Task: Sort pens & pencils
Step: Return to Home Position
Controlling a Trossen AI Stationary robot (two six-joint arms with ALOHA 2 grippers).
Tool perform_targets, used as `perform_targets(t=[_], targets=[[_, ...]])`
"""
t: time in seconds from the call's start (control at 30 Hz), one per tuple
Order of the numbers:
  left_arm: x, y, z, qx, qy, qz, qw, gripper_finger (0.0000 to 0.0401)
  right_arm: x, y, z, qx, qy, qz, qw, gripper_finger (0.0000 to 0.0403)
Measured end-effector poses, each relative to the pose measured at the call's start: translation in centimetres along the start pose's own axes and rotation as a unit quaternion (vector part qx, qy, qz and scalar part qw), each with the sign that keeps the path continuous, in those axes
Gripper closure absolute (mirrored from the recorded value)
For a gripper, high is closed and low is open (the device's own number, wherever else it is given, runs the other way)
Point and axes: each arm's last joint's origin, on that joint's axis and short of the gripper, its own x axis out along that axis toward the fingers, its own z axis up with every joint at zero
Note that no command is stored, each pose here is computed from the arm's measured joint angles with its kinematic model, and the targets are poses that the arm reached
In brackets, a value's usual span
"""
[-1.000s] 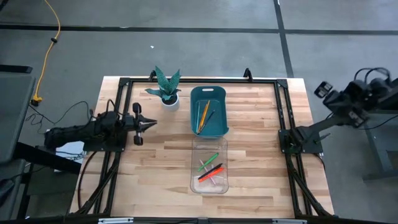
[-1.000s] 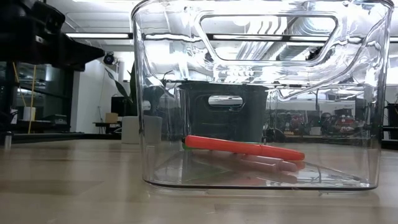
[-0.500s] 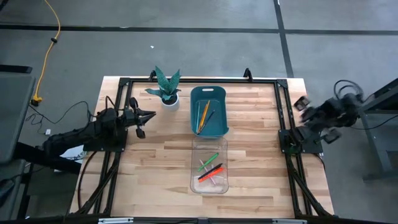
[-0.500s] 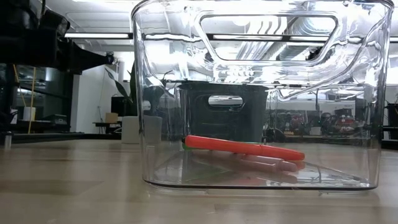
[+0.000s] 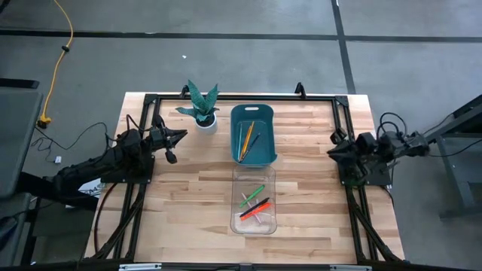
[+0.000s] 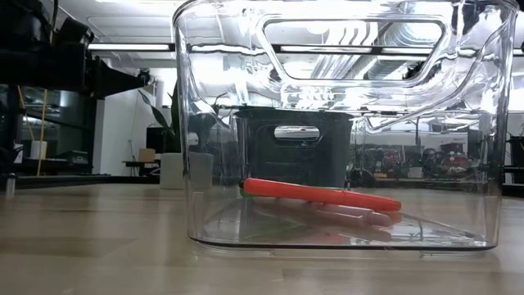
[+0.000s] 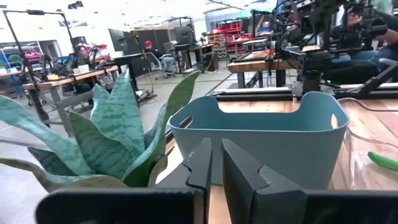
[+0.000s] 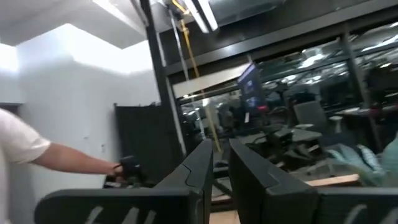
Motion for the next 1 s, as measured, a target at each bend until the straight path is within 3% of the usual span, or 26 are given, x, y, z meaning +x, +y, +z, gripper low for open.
perform_targets(t=[0.63, 0.87, 1.0], targets=[[0.0, 0.0, 0.0, 0.0, 0.0, -0.001, 1.0, 0.0377, -0.2, -2.2, -1.1, -0.031, 0.052, -0.133, 0.989, 0.0362], [0.0, 0.0, 0.0, 0.0, 0.0, -0.001, 1.0, 0.0377, -0.2, -2.2, -1.2, -0.031, 0.057, -0.113, 0.992, 0.0362], [0.0, 0.0, 0.0, 0.0, 0.0, -0.001, 1.0, 0.0377, -0.2, -2.6, -2.9, -0.025, 0.044, -0.097, 0.994, 0.0362]])
